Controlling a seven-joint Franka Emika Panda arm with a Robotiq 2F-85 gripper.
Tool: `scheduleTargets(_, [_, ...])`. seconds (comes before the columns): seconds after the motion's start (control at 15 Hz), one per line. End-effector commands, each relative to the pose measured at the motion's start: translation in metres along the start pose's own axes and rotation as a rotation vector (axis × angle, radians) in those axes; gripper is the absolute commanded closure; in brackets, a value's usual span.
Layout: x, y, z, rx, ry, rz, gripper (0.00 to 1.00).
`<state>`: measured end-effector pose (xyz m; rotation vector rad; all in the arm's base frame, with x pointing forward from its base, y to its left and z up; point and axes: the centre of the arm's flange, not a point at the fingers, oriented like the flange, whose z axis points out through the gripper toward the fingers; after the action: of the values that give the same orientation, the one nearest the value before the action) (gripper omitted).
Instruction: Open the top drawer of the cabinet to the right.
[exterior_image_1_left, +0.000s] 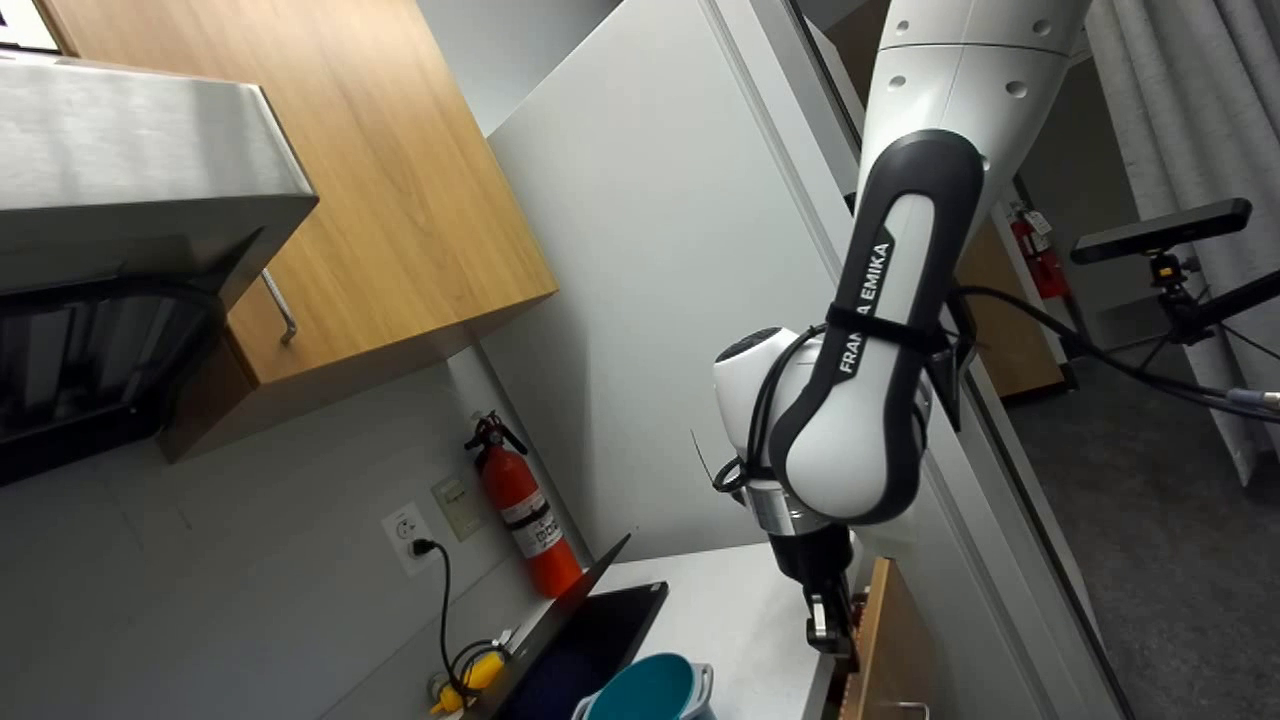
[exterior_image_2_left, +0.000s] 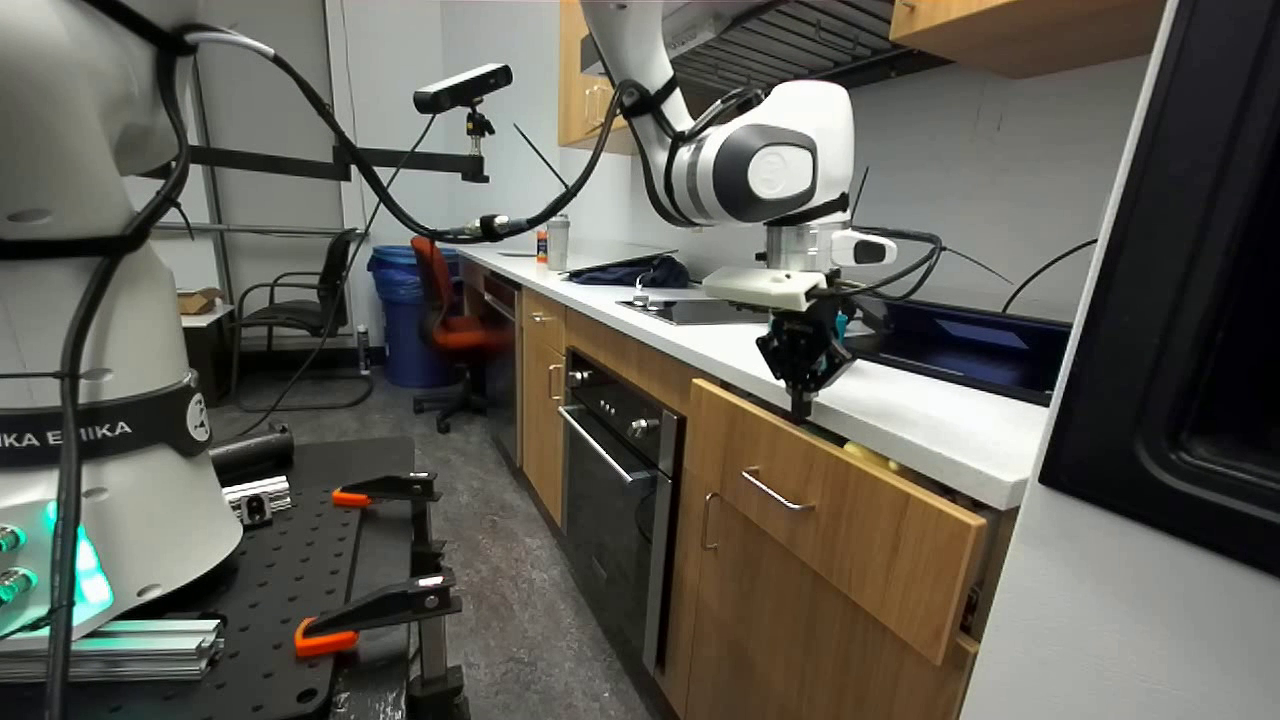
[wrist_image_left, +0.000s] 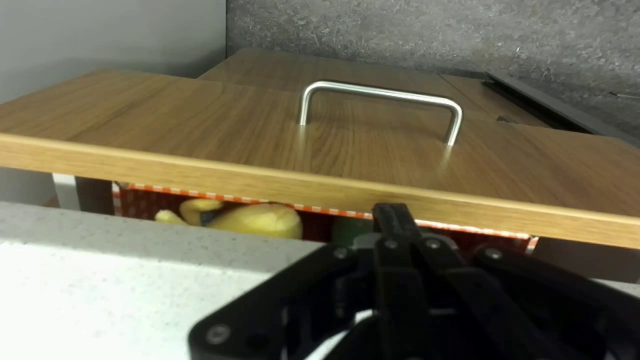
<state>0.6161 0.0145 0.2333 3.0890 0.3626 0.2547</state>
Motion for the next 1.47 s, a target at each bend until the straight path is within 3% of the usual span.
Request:
scheduleTargets(0.0, [0.014,0.009,0.007,-0.011,0.033,-0.015,1.00])
scheduleTargets(1.07, [0.030,0.026,0.027,-0.013,-0.006,0.011,1.00])
scheduleTargets(1.4, [0.024,0.035,0.030,0.001,-0.068,0.046,1.00])
